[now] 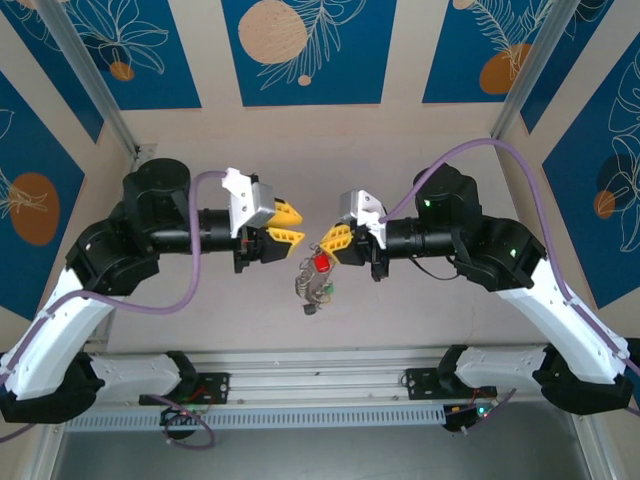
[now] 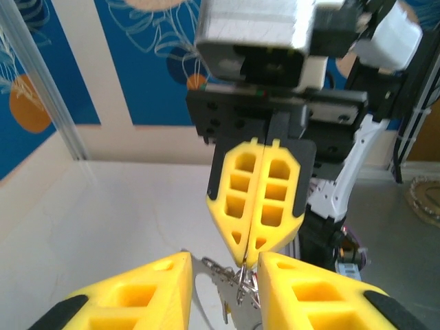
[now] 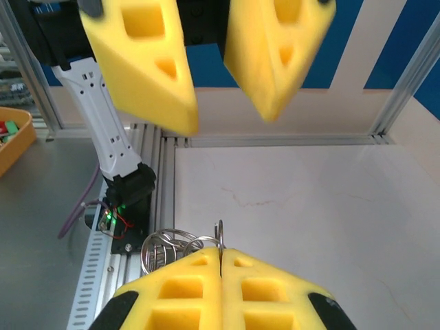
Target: Put the keys on the keyring
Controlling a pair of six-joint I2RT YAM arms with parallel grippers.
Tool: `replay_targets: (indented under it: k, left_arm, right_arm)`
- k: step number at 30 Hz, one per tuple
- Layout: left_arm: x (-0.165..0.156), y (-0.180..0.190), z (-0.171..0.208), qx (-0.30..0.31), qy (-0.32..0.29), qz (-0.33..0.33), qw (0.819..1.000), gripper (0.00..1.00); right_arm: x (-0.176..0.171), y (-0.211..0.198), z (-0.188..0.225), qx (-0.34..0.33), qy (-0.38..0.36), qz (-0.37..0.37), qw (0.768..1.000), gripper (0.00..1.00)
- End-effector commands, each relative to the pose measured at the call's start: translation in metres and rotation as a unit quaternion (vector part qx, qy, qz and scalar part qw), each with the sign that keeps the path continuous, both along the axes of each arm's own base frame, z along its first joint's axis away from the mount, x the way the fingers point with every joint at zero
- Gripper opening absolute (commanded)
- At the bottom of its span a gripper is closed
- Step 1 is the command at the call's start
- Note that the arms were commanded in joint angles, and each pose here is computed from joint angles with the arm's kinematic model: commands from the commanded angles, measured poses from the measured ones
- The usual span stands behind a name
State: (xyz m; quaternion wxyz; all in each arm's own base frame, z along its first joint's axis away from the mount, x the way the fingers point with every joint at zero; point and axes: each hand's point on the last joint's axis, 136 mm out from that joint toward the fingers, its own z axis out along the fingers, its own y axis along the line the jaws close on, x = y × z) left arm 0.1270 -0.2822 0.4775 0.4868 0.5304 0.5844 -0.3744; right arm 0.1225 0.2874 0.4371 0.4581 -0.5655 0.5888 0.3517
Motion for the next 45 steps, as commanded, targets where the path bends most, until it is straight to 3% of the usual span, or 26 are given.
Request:
replay_targets:
  k: [1,23,28,32,38,41,45]
  left_arm:
    - [0.005,0.002,-0.03,0.065,0.023,0.007,0.998,0.31]
    - [0.005,-0.012,-0.039,0.081,0.041,-0.021,0.996,0.21]
    - [0.004,-0.015,-0.038,0.075,0.043,-0.03,0.996,0.01]
    - [0.0,-0.015,-0.033,0.058,0.04,-0.034,0.997,0.0]
    - [-0.002,-0.013,-0.02,0.004,0.033,-0.025,0.999,0.0]
    - [-0.002,-0.011,-0.015,-0.024,0.029,-0.019,0.999,0.0]
    - [-0.008,-0.008,-0.008,-0.065,0.024,-0.026,0.997,0.0]
  right_arm:
    - [0.001,-0.001,0.013,-0.001,-0.038,-0.002,0.999,0.0]
    - [-0.009,0.006,0.017,-0.015,-0.04,0.039,0.998,0.0]
    - [-0.009,0.006,0.017,-0.011,-0.041,0.041,0.998,0.0]
    - [-0.008,0.005,0.021,0.0,-0.04,0.034,0.999,0.0]
    - [-0.009,-0.004,0.023,0.044,-0.014,0.024,0.999,0.3]
    - [-0.01,-0.007,0.021,0.057,0.002,0.022,0.998,0.34]
    - [-0.011,-0.01,0.023,0.074,0.016,0.021,0.997,0.29]
